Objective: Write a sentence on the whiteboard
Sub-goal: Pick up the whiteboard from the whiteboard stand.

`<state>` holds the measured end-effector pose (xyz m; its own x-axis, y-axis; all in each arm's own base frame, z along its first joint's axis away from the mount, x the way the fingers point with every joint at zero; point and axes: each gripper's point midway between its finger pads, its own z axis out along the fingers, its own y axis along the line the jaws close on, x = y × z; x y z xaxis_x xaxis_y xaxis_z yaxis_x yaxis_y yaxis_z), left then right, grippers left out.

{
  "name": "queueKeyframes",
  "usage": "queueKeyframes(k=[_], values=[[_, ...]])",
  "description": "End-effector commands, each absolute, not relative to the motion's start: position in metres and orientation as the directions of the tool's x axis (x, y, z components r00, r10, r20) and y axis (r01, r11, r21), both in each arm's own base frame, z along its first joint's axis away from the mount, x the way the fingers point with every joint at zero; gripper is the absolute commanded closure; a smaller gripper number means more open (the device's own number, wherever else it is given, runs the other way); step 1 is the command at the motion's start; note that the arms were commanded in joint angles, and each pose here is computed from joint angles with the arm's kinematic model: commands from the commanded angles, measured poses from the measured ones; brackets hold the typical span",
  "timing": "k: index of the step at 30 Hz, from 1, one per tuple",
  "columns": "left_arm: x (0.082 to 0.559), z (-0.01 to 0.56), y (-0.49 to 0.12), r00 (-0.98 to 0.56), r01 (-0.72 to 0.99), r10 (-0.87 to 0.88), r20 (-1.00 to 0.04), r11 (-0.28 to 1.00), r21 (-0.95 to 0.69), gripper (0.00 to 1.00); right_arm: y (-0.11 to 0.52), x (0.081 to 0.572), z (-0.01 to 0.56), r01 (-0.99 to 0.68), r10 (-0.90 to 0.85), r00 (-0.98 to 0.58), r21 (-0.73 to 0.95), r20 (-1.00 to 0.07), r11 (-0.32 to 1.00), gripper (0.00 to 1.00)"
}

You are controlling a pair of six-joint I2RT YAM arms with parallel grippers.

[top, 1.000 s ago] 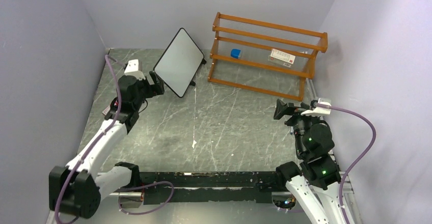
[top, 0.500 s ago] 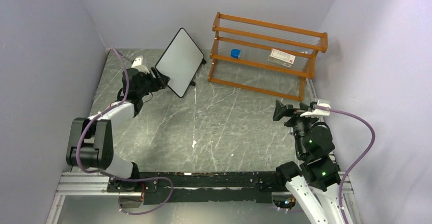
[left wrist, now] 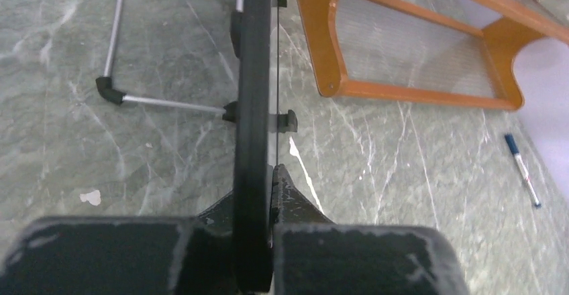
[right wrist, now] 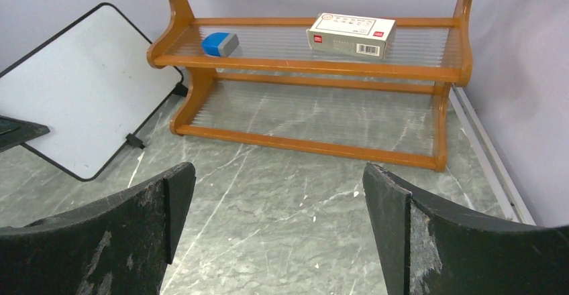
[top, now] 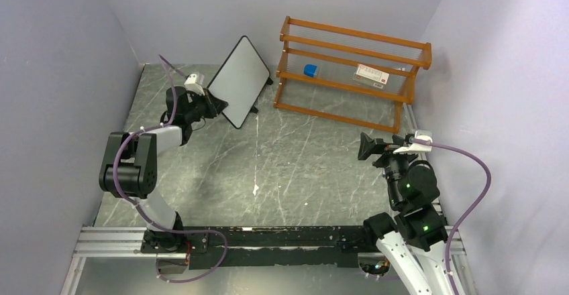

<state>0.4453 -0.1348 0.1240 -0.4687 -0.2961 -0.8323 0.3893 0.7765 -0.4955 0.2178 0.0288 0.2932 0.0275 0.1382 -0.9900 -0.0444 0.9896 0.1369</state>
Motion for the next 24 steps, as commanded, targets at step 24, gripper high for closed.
queueKeyframes(k=[24], values=[[0.344, 0.138, -0.152, -0.693, 0.505, -0.081, -0.716, 0.654, -0.563, 0.95, 0.033, 0.209, 0.304, -0.093, 0.152, 0.077, 0.145, -0.985, 0.985, 0.0]])
